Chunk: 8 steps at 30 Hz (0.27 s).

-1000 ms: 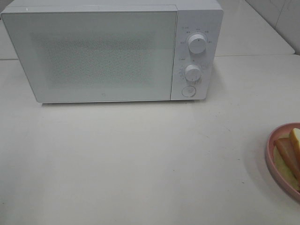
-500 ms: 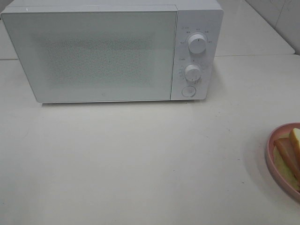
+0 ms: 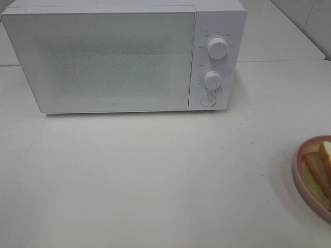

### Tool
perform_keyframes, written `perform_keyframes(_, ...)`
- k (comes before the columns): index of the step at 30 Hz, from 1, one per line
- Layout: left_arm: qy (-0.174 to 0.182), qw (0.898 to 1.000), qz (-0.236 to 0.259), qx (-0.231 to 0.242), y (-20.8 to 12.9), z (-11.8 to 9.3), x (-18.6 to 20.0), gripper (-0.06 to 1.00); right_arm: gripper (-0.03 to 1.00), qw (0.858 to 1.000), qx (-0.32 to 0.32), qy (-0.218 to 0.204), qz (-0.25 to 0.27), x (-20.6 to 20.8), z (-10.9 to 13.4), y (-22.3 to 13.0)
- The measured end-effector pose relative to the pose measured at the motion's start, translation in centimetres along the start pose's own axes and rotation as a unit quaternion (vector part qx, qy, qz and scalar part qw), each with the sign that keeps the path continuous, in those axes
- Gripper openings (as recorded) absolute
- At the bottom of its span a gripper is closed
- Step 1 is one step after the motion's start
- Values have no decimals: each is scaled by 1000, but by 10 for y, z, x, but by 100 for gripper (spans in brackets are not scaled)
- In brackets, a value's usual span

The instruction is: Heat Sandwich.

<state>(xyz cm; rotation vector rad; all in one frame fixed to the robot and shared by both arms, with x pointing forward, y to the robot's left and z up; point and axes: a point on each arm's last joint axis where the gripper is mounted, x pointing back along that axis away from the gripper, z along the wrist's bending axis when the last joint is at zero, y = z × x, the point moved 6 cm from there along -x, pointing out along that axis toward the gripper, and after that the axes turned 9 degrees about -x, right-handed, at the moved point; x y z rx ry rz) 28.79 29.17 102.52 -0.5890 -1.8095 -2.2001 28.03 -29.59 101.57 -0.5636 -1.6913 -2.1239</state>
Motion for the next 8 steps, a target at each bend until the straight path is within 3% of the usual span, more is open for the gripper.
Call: perform_keyframes(8,0,1000,0,0,0,0,0,97,76,1000,0,0,0,0,0,0)
